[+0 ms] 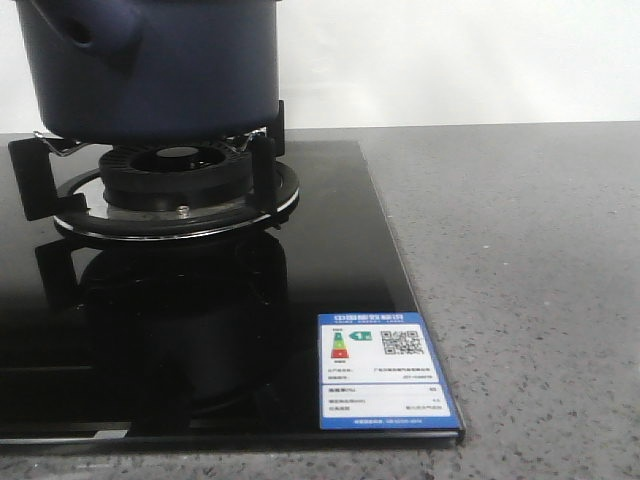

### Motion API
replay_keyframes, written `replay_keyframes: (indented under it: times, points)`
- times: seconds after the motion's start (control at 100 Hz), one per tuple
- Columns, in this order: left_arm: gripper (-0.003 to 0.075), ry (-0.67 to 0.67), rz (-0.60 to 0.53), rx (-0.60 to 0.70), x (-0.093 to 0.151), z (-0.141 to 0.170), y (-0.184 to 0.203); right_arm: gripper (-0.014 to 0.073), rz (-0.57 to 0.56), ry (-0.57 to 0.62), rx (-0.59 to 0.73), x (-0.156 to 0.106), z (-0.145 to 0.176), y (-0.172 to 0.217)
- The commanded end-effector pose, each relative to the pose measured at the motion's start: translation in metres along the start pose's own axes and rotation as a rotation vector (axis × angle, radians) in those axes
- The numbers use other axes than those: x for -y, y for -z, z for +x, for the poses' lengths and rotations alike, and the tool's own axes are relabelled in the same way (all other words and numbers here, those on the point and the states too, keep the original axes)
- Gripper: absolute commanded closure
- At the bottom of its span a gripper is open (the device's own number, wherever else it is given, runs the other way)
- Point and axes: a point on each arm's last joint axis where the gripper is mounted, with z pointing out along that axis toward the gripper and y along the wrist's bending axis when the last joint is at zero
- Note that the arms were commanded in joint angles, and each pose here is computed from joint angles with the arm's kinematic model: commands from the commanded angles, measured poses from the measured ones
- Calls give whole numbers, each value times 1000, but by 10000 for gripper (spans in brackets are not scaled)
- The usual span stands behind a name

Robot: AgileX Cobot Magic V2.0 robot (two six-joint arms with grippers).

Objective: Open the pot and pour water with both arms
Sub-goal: 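Tilt the cup over the open pot with right gripper to pour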

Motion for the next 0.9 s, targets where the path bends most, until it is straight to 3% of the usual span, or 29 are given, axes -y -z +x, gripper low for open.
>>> replay_keyframes:
  times: [0.0, 0.53, 0.89]
  points:
    - [382, -6, -25, 165, -2, -26, 7, 250, 155, 43, 45, 32, 3, 22]
    - [382, -6, -25, 165, -2, -26, 7, 250, 318, 254, 70, 46, -2, 25]
    - [382, -6, -25, 165, -2, -26, 7, 250, 334, 268, 96, 47, -5, 26]
